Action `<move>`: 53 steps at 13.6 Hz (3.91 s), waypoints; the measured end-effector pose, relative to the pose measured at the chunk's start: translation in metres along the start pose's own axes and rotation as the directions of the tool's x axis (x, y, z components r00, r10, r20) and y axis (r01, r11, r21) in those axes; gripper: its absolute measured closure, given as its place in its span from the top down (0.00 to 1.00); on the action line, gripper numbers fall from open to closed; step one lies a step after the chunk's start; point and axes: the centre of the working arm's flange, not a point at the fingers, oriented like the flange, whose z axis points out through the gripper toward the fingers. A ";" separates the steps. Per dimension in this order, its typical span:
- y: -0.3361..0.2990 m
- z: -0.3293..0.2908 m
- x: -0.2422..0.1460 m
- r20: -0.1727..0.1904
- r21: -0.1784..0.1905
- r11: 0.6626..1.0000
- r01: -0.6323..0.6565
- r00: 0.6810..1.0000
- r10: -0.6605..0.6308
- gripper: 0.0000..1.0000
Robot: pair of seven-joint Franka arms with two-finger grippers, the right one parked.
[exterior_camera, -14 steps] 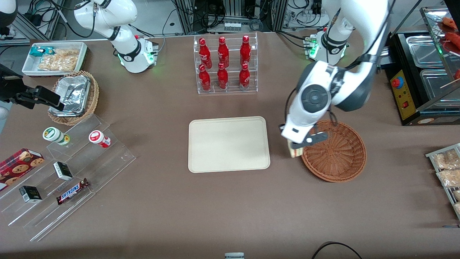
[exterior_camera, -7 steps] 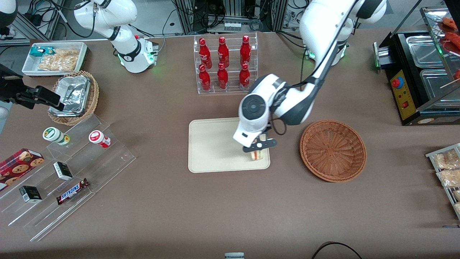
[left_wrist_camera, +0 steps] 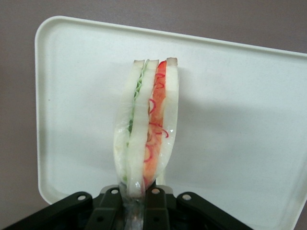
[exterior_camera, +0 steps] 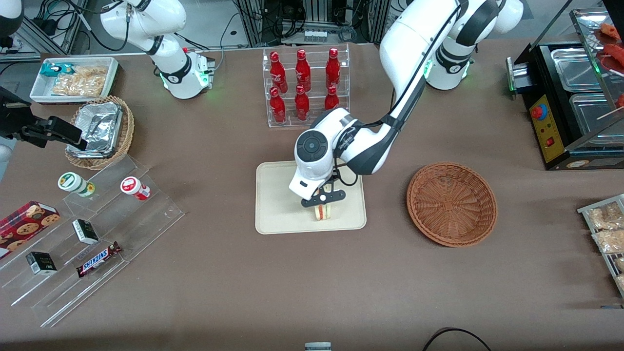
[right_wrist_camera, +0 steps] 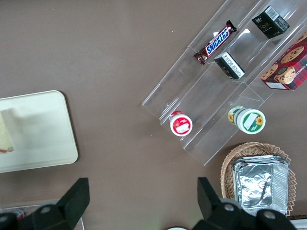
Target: Place sandwich from basket to tray
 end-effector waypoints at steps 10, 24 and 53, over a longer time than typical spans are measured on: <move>0.026 0.018 -0.031 -0.001 0.002 1.000 -0.003 1.000 0.003 0.14; 0.018 -0.068 -0.032 -0.057 -0.066 0.998 0.000 0.998 -0.004 1.00; -0.482 -0.332 0.060 0.088 0.001 0.968 -0.252 0.964 0.250 1.00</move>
